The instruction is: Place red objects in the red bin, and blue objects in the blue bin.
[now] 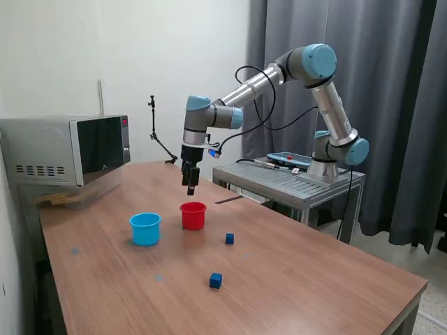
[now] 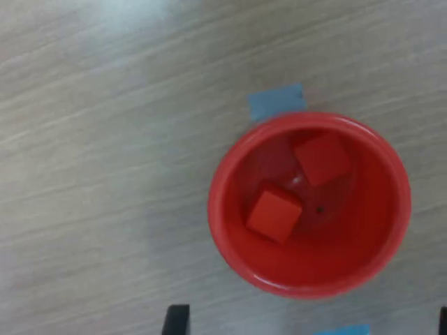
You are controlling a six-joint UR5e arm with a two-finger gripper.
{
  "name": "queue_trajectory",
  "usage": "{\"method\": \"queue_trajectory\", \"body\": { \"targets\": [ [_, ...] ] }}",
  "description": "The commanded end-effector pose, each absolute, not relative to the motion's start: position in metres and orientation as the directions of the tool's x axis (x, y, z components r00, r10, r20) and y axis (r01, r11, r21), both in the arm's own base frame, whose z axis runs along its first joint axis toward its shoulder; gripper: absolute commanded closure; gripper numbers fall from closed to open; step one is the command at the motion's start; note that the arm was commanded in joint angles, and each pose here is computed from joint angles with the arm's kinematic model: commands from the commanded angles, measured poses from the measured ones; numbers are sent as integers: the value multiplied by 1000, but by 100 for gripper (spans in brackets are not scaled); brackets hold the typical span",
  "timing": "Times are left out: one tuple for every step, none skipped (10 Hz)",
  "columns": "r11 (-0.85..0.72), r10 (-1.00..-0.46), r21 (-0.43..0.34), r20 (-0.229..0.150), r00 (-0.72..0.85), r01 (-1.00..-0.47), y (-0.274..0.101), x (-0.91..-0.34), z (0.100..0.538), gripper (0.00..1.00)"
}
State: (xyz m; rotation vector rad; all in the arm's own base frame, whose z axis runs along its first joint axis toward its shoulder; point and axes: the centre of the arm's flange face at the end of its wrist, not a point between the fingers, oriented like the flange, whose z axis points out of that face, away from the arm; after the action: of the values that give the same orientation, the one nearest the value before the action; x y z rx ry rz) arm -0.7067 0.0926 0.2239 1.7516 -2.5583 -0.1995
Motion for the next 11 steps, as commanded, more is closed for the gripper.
{"method": "queue_trajectory", "body": {
  "targets": [
    [341,-936,134,-44,-350,-930,83,-711,228,0],
    [327,-941,133,-43,-335,-936,73,-711,230,0],
    [324,-942,133,-43,-332,-937,70,-710,231,0],
    [317,-945,134,-45,-325,-939,65,-710,233,0],
    [311,-947,137,-44,-320,-940,59,-710,235,0],
    [305,-948,139,-43,-314,-942,50,-711,236,0],
    [305,-948,142,-43,-314,-942,48,-709,240,0],
    [289,-954,144,-41,-298,-946,35,-708,241,0],
    [288,-954,153,-40,-297,-946,32,-707,249,0],
    [282,-956,159,-37,-291,-946,23,-706,253,0],
    [324,-943,154,-26,-331,-933,17,-704,251,0]
  ]
}}
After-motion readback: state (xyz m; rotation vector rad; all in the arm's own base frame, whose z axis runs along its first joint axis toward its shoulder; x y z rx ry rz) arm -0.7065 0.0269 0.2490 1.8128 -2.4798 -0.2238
